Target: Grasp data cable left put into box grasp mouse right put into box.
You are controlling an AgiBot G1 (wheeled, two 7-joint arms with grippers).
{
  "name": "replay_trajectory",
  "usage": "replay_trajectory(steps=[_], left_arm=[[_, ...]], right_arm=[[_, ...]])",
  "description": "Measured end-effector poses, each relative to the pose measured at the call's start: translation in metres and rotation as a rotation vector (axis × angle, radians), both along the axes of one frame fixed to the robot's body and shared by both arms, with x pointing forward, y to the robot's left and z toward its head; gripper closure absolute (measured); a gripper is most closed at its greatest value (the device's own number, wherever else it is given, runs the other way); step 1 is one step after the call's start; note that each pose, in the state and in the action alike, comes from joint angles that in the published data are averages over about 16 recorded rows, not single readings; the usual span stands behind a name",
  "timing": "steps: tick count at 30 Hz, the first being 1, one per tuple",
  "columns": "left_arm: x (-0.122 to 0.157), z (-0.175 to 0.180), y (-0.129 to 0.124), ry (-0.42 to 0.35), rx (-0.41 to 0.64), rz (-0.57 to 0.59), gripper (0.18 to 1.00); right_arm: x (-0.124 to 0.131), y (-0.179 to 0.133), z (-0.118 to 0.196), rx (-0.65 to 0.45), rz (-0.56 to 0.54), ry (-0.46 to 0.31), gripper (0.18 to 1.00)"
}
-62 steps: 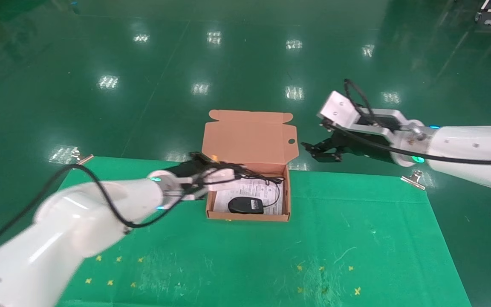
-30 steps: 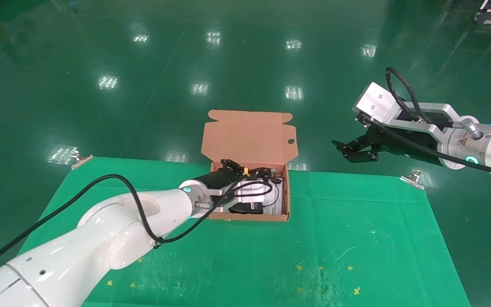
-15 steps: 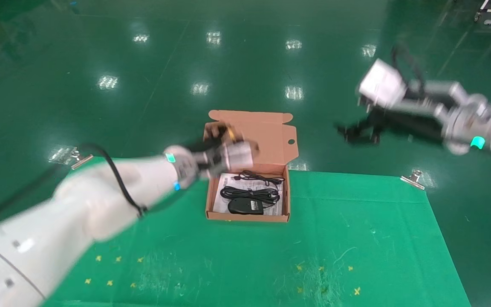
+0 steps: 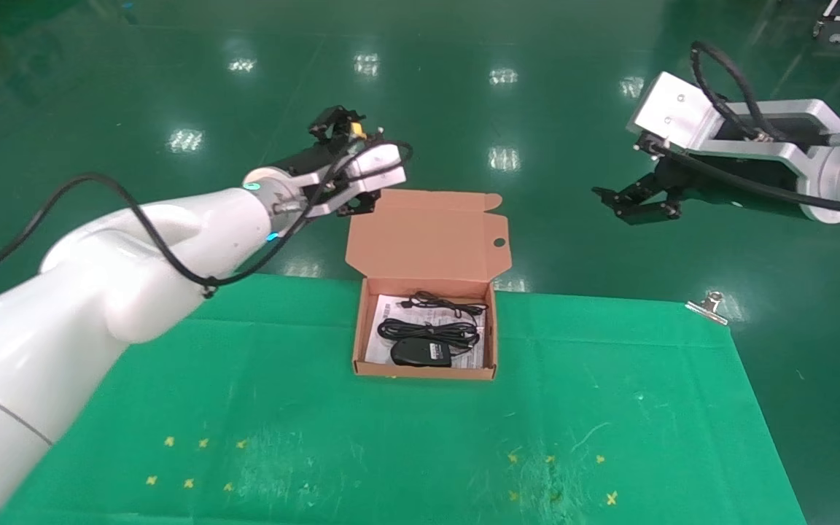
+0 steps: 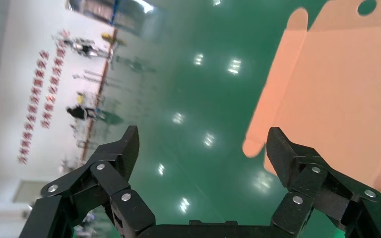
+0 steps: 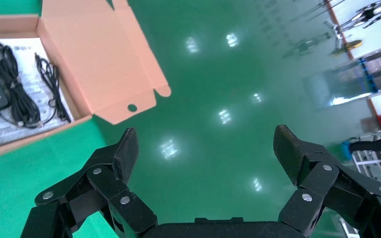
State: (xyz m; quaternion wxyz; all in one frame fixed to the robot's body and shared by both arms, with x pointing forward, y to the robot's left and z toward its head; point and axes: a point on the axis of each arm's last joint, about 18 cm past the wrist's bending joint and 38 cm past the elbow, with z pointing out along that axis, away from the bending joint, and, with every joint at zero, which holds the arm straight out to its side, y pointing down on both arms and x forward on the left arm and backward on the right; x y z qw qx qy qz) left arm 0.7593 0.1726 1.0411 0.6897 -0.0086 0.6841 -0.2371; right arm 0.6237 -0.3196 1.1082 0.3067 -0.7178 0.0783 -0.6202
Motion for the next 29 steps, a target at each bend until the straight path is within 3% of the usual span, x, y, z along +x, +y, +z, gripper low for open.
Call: replay_trajectory(steps=[8, 19, 29], left_arm=[[-0.009, -0.034, 0.031, 0.176, -0.140, -0.033, 0.225], [-0.041, -0.072, 0.063, 0.404, -0.322, -0.154, 0.185], [-0.069, -0.083, 0.076, 0.504, -0.406, -0.261, 0.184]], right_arm=[[-0.006, 0.003, -0.030, 0.051, 0.082, 0.115, 0.178], [-0.023, 0.012, -0.069, 0.131, 0.242, 0.267, 0.178], [-0.038, 0.017, -0.087, 0.176, 0.350, 0.335, 0.178]])
